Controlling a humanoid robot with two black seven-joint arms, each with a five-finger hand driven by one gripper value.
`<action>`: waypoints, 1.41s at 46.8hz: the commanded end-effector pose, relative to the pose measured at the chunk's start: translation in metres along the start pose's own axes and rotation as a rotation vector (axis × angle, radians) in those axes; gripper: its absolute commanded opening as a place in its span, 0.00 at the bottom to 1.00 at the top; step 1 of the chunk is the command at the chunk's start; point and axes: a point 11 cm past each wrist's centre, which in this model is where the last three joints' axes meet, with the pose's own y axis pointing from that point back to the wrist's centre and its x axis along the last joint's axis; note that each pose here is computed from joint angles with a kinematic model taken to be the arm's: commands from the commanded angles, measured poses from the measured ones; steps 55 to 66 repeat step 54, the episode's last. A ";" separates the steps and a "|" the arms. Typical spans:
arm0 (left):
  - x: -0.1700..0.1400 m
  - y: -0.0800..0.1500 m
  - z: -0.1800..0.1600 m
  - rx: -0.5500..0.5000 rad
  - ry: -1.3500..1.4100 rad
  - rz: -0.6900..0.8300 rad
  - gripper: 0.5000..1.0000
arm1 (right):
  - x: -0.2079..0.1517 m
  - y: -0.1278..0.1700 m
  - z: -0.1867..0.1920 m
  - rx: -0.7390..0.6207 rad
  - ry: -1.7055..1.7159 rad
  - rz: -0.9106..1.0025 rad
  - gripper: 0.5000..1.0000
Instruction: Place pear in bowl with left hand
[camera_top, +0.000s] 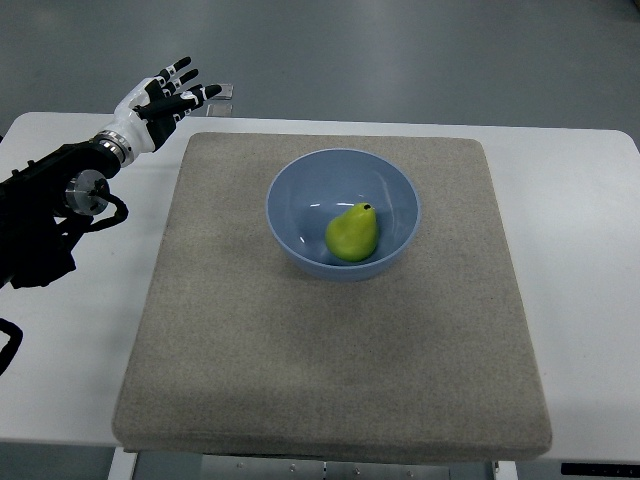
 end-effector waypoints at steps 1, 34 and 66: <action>-0.001 0.000 0.001 -0.002 0.000 -0.004 0.98 | 0.000 0.000 0.000 0.000 0.000 0.000 0.85; -0.005 -0.003 0.005 -0.012 0.002 -0.006 0.98 | 0.000 0.000 0.000 0.000 0.000 0.000 0.85; -0.003 -0.002 0.005 -0.014 0.008 0.000 0.99 | -0.001 0.000 -0.002 0.002 0.005 -0.003 0.85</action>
